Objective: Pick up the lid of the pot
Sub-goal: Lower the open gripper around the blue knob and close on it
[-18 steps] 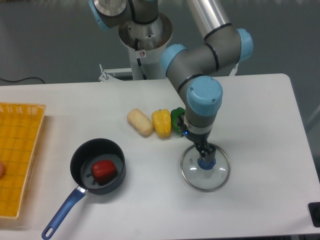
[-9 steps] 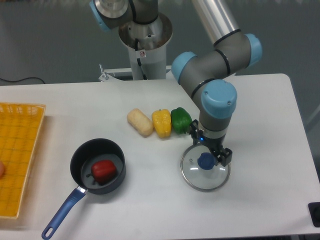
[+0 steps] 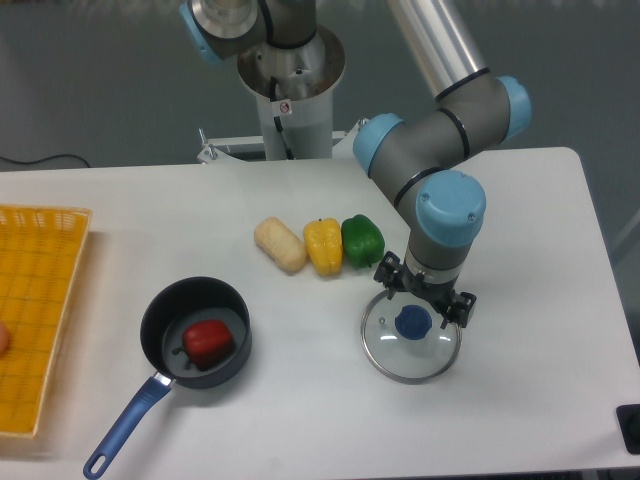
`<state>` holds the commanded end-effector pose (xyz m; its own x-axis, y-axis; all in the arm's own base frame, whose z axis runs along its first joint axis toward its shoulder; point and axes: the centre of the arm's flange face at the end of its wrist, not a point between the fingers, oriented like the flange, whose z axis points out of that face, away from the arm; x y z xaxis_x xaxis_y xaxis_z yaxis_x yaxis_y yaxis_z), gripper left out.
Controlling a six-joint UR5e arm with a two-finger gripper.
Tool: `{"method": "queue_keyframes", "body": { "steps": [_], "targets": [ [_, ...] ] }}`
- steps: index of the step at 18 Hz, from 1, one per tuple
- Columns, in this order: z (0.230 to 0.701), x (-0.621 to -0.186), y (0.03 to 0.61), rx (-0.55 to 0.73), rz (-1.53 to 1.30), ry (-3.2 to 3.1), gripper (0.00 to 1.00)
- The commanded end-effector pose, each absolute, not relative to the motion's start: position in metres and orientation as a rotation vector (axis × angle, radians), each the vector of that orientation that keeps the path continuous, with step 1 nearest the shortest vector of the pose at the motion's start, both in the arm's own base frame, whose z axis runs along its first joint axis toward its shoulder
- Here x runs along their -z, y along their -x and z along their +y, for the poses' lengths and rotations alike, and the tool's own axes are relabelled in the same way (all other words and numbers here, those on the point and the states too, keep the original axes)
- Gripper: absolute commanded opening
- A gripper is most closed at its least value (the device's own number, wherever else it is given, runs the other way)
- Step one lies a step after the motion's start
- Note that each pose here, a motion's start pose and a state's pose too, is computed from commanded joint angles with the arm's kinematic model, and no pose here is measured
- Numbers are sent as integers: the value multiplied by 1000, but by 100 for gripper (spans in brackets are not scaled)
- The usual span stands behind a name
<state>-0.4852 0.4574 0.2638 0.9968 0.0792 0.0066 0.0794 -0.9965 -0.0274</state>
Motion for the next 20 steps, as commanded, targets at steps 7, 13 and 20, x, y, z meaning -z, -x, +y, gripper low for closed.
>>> {"method": "queue_keyframes", "body": {
  "steps": [7, 13, 20],
  "targets": [
    [462, -243, 489, 7, -299, 3088, 100],
    [464, -234, 494, -6, -314, 3080, 100],
    [461, -223, 496, 17, -326, 3090, 100]
  ]
}}
